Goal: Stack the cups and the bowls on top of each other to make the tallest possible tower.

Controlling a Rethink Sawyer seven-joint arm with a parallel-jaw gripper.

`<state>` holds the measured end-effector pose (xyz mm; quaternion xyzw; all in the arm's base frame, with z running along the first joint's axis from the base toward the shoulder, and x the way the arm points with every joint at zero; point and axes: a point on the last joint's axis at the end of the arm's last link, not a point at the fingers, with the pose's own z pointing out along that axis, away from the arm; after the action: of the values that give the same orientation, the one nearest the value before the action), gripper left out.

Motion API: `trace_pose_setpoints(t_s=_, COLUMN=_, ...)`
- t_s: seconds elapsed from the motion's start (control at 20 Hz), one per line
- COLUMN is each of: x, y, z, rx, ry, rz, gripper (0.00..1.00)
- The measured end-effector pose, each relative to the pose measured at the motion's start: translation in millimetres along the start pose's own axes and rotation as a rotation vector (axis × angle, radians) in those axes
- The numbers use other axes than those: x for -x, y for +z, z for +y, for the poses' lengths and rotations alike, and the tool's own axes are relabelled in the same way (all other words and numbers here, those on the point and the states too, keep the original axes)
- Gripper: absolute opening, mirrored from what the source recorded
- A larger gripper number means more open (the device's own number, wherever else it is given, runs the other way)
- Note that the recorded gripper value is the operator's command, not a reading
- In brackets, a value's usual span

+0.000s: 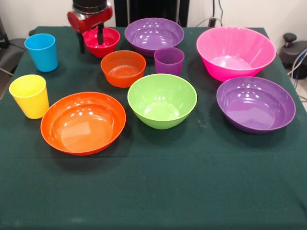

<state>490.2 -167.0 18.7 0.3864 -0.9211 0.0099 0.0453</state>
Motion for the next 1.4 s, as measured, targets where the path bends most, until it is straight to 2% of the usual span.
trace_pose_setpoints(t_s=0.15, x=-6.0, y=-4, z=-5, rx=-0.012, ry=0.053, rz=-0.004, gripper=1.00)
trace_pose_setpoints(t_s=0.3, x=-13.5, y=-6, z=-10, rx=-0.029, ry=0.139, rz=-0.019, gripper=1.00)
trace_pose_setpoints(t_s=0.35, x=-15.2, y=-6, z=-11, rx=-0.032, ry=0.154, rz=-0.022, gripper=1.00)
trace_pose_setpoints(t_s=0.4, x=-20.4, y=-4, z=-13, rx=-0.041, ry=0.205, rz=-0.031, gripper=1.00)
trace_pose_setpoints(t_s=0.5, x=-23.6, y=-3, z=-14, rx=-0.047, ry=0.237, rz=-0.037, gripper=1.00)
trace_pose_setpoints(t_s=0.55, x=-26.8, y=-2, z=-15, rx=-0.053, ry=0.269, rz=-0.043, gripper=1.00)
trace_pose_setpoints(t_s=0.65, x=-29.7, y=-2, z=-15, rx=-0.056, ry=0.293, rz=-0.045, gripper=1.00)
trace_pose_setpoints(t_s=0.7, x=-34.3, y=-1, z=-16, rx=-0.059, ry=0.331, rz=-0.045, gripper=1.00)
trace_pose_setpoints(t_s=0.9, x=-42.0, y=1, z=-16, rx=-0.060, ry=0.386, rz=-0.042, gripper=1.00)
trace_pose_setpoints(t_s=1.15, x=-53.9, y=4, z=-15, rx=-0.064, ry=0.427, rz=-0.023, gripper=1.00)
trace_pose_setpoints(t_s=1.4, x=-60.3, y=5, z=-13, rx=-0.066, ry=0.444, rz=-0.013, gripper=1.00)
